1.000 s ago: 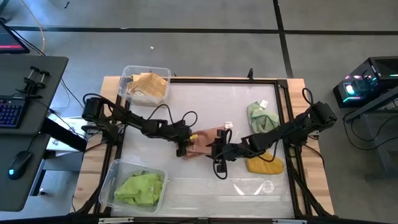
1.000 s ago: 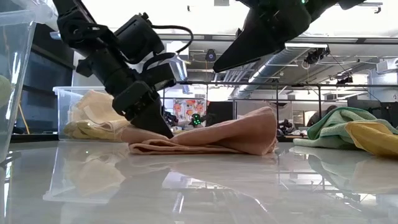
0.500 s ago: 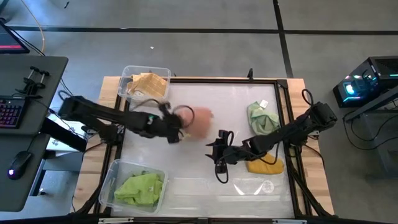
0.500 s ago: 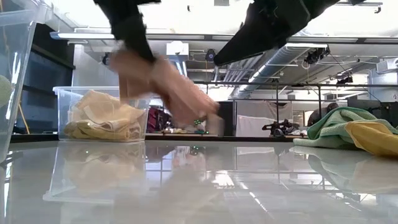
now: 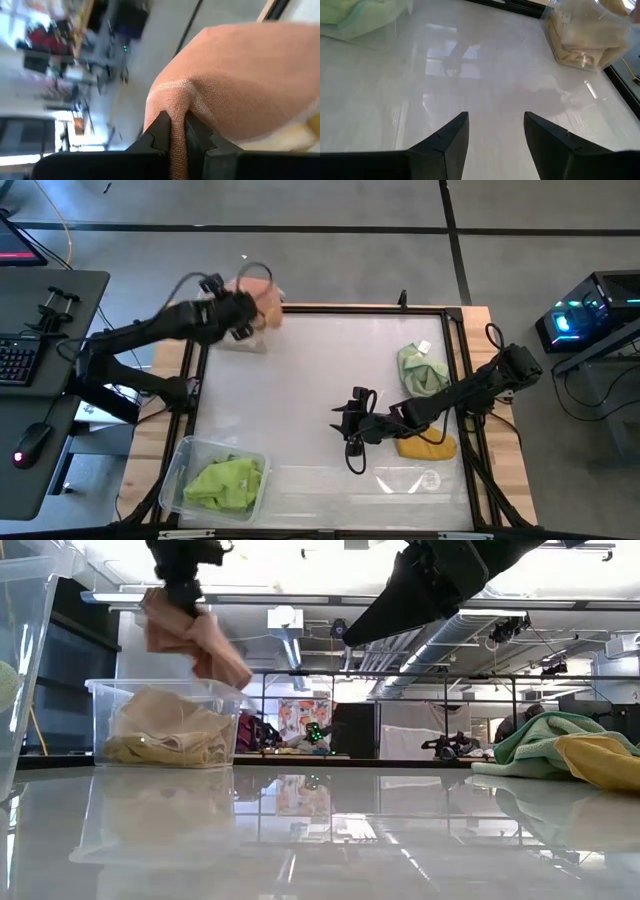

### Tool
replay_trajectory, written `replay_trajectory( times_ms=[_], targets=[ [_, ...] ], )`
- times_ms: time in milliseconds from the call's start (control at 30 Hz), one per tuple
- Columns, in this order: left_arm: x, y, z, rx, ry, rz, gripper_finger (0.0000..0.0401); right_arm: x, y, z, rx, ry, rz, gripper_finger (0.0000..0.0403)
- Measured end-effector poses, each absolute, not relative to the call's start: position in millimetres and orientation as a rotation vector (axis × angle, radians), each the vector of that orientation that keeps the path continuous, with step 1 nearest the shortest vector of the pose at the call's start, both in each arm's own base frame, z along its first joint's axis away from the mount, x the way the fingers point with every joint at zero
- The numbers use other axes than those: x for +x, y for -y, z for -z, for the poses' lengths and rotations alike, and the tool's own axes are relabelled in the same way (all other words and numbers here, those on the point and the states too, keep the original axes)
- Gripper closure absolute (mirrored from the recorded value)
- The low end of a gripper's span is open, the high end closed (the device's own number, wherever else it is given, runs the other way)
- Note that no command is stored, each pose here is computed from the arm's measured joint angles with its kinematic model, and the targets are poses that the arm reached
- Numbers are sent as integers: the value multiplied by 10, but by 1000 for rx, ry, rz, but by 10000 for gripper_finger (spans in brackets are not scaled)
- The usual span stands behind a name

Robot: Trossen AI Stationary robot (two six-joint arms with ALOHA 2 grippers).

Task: Sort towels by color in basket
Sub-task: Put the brown towel into the top transparent bin

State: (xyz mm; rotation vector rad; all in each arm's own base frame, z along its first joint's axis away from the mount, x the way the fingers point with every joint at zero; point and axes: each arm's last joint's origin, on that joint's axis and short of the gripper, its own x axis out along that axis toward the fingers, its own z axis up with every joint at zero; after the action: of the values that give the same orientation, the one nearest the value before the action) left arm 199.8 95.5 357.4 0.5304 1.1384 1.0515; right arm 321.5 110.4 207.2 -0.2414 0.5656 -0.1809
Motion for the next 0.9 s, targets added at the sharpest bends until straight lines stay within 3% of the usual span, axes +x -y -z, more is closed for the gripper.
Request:
replay_trajectory(
  times_ms=[233, 367, 500, 667, 800, 900],
  targets=[
    [1713, -1482, -3332, 358, -1358, -982, 384, 3207, -1100, -2062, -251, -579, 180, 217],
    [1595, -1685, -3086, 307, -1481, -923, 359, 3207, -1100, -2061, -251, -580, 180, 217],
    [1552, -1810, -2952, 269, -1499, -912, 301, 3206, -1100, -2060, -249, -581, 181, 217],
    [1487, -1855, -3008, 317, -1553, -1095, 236, 3206, -1100, -2060, -249, -581, 181, 217],
    [1481, -1844, -3177, 304, -1502, -1197, 219, 3207, -1097, -2060, -249, -581, 182, 217],
    [1525, -1834, -3222, 222, -1415, -1076, 222, 3211, -1087, -2060, -248, -581, 185, 217]
  ],
)
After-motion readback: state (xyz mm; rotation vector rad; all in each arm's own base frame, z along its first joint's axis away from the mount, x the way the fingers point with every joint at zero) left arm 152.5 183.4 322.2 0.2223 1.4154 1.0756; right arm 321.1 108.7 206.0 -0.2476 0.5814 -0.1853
